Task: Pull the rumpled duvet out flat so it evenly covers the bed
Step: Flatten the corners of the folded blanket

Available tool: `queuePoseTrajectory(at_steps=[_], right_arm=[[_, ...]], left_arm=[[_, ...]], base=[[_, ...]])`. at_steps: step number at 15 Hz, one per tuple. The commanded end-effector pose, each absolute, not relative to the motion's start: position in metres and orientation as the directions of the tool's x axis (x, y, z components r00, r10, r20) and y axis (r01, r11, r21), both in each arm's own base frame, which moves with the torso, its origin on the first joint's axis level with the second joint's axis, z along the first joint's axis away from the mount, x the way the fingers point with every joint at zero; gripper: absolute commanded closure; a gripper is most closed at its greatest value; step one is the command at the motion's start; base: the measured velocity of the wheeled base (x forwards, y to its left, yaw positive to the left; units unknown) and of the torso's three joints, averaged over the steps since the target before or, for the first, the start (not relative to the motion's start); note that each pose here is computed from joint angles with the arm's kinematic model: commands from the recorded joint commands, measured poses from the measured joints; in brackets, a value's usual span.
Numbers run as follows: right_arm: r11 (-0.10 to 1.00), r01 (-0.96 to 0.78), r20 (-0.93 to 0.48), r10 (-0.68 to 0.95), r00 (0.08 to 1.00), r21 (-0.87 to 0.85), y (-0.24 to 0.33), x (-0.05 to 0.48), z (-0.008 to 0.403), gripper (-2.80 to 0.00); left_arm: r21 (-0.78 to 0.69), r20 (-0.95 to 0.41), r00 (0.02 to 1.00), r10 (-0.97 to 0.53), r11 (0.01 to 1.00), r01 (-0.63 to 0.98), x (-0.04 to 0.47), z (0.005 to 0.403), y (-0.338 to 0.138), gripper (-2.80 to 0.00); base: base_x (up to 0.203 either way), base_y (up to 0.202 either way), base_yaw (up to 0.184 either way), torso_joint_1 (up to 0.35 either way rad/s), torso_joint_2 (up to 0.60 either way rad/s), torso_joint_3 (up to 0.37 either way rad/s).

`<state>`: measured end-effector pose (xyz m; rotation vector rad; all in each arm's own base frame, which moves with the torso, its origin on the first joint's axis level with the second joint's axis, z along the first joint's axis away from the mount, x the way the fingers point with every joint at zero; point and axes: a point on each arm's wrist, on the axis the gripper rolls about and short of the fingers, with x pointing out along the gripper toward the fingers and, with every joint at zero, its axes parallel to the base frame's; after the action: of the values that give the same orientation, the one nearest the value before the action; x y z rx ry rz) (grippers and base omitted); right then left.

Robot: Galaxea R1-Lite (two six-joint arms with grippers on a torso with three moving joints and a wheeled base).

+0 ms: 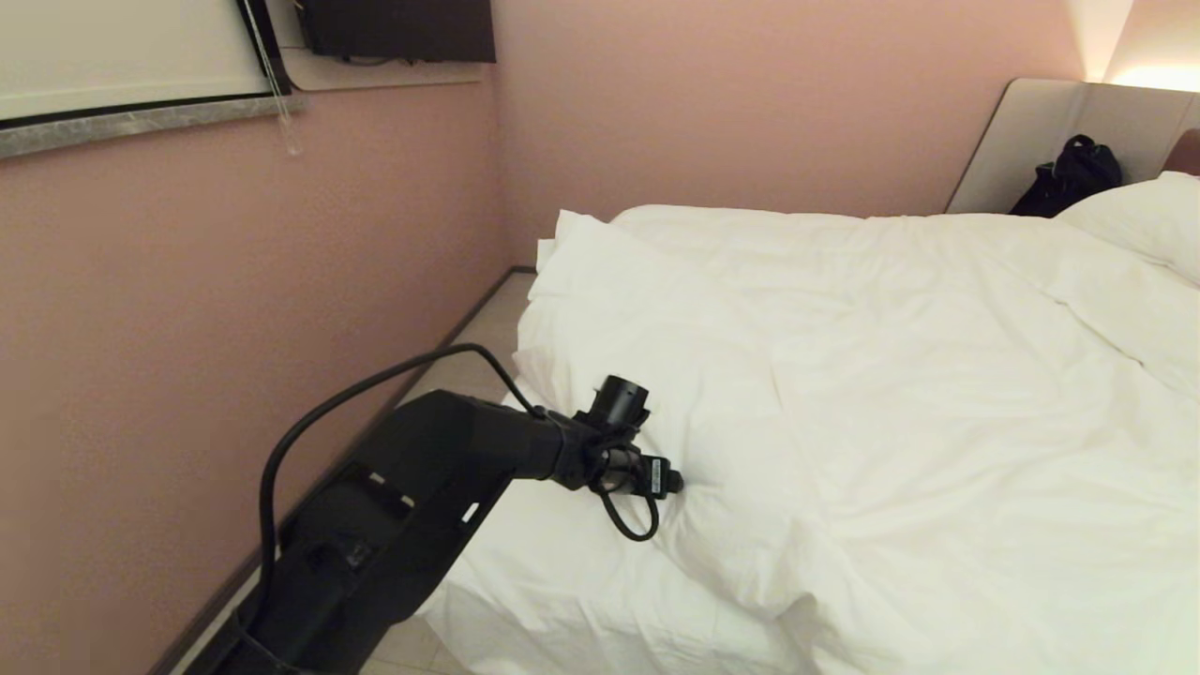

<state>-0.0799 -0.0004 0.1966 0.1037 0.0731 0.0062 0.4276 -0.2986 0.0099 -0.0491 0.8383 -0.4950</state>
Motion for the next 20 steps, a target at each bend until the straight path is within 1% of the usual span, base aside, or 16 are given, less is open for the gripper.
queuePoseTrajectory(at_steps=[1, 3, 5, 7, 10, 13, 14, 16, 20], right_arm=[[0.997, 0.023, -0.052, -0.019, 0.998, 0.069, -0.001, -0.086, 0.19, 0.0], [0.997, 0.029, -0.076, -0.025, 0.997, 0.064, -0.001, -0.083, 0.179, 0.0], [0.999, 0.014, -0.067, -0.012, 0.998, 0.043, 0.0, -0.086, 0.155, 0.0], [1.0, 0.009, -0.13, -0.006, 0.991, 0.024, 0.0, -0.075, 0.133, 0.0], [1.0, 0.011, -0.074, -0.011, 0.997, 0.004, 0.0, -0.059, 0.124, 0.0], [1.0, 0.013, 0.055, -0.012, 0.998, -0.019, 0.0, -0.037, 0.109, 0.0], [1.0, 0.011, 0.074, -0.009, 0.997, -0.026, 0.0, -0.031, 0.1, 0.0], [0.999, 0.006, 0.054, -0.004, 0.999, -0.046, 0.0, -0.023, 0.082, 0.0], [0.999, -0.002, -0.002, 0.002, 1.0, -0.051, 0.0, -0.023, 0.075, 0.0]], left_arm=[[-0.235, -0.699, 0.564, -0.44, 0.886, 0.4, 0.428, 0.01, -0.299, -2.8], [-0.237, -0.696, 0.566, -0.442, 0.885, 0.4, 0.428, 0.01, -0.299, -2.8], [-0.238, -0.695, 0.568, -0.442, 0.886, 0.397, 0.428, 0.011, -0.299, -2.8], [-0.241, -0.693, 0.569, -0.442, 0.886, 0.395, 0.428, 0.011, -0.299, -2.8], [-0.244, -0.689, 0.571, -0.446, 0.885, 0.396, 0.428, 0.013, -0.299, -2.8], [-0.238, -0.693, 0.569, -0.442, 0.886, 0.399, 0.428, 0.011, -0.299, -2.8], [-0.235, -0.695, 0.568, -0.442, 0.886, 0.401, 0.428, 0.011, -0.299, -2.8], [-0.234, -0.697, 0.566, -0.44, 0.886, 0.401, 0.428, 0.01, -0.299, -2.8], [-0.233, -0.699, 0.564, -0.439, 0.886, 0.401, 0.428, 0.01, -0.299, -2.8]], base=[[0.0, 0.0, 0.0, 0.0, 0.0, 0.0], [0.0, 0.0, 0.0, 0.0, 0.0, 0.0], [0.0, 0.0, 0.0, 0.0, 0.0, 0.0], [0.0, 0.0, 0.0, 0.0, 0.0, 0.0], [0.0, 0.0, 0.0, 0.0, 0.0, 0.0], [0.0, 0.0, 0.0, 0.0, 0.0, 0.0], [0.0, 0.0, 0.0, 0.0, 0.0, 0.0], [0.0, 0.0, 0.0, 0.0, 0.0, 0.0], [0.0, 0.0, 0.0, 0.0, 0.0, 0.0]])
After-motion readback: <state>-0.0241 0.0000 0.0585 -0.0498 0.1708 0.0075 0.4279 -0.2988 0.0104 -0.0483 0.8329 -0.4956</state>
